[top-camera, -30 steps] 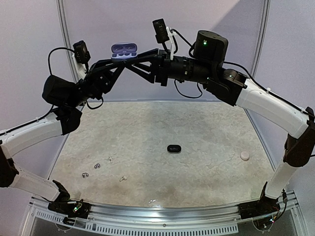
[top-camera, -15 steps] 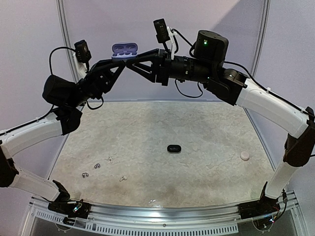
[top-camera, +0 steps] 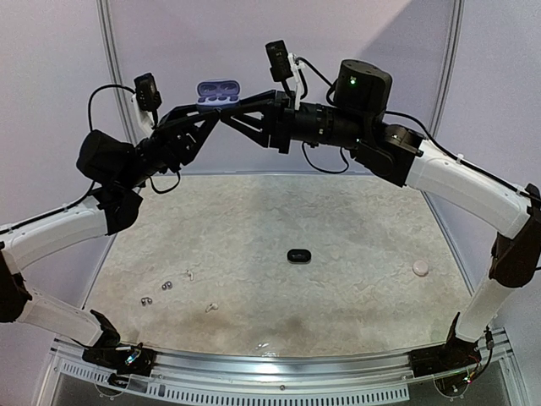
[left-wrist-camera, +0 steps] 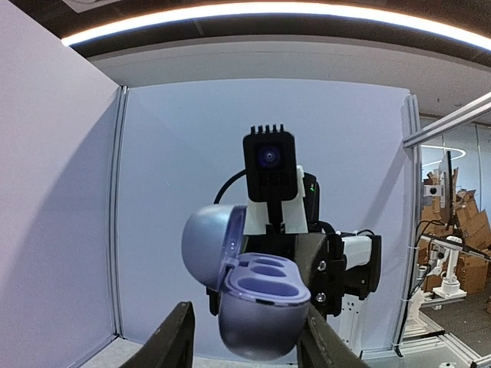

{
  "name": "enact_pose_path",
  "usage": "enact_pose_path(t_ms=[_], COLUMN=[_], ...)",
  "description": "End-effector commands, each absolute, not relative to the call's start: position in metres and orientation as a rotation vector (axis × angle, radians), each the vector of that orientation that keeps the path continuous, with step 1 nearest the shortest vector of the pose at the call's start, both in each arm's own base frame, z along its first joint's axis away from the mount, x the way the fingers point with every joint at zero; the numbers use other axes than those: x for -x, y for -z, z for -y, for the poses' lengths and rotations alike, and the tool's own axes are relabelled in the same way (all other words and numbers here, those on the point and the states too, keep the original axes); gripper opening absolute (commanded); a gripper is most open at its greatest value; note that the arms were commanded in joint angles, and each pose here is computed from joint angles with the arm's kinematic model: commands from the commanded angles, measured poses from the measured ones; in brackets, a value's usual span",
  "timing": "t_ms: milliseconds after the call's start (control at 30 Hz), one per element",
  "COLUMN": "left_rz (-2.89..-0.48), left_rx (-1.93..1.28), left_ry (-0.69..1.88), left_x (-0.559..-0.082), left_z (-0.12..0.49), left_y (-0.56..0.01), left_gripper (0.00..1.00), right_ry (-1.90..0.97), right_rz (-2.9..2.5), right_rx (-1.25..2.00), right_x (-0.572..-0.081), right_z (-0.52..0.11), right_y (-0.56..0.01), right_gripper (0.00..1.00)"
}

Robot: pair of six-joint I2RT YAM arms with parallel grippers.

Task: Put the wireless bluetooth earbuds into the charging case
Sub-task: Pass from the left arm to the right, then pick up the left earbud from the center of the board.

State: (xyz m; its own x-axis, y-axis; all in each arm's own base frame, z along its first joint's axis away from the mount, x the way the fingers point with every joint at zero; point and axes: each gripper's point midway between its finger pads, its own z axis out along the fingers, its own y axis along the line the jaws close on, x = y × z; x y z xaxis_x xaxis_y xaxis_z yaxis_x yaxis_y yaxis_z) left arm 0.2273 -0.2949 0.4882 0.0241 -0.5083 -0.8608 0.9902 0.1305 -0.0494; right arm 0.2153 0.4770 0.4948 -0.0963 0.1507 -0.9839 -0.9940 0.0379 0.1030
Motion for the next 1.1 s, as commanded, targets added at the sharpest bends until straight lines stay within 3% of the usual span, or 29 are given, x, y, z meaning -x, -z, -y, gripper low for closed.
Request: enact_pose_path(t_ms=[0,267,467,767,900,1067], left_rz=[-0.954,-0.970,-1.240,-1.715,-2.070,-2.414], left_rx=[-0.694,-0.901,-1.046,-1.318,-1.417,-1.419], left_ry=[1.315,1.216,1.107,0.700,0.475,0.316], left_x=[-0.236,-0.222,-0.236,-0.239,-0.245,-0.240], left_z=[0.298,0.294,0.281,0.197,0.138,0.067], left_y=[-0.473,-0.441,-0.384,-0.280,-0.213,-0.144], left_gripper=[0.46,0.62,0.80,0.81,0.81,0.65], right_ry=[-1.282,-1.193,-1.091,-1.046,-1.039,-1.033], right_rz=[-1.127,-1.133,-1.154,-1.179,-1.203,-1.238], right_rx=[1.002,0.938,0.906,0.913,0.936,0.965], right_x=[-0.206,-0.220,-0.231,-0.233,-0.232,-0.233], right_z=[-0.464,-0.446,-0.437,-0.430,-0.430,-0.433], right_y=[-0.514,-0.523,-0.523,-0.506,-0.498,-0.481], right_gripper=[0.00,0.00,0.00,0.00,0.00,0.00])
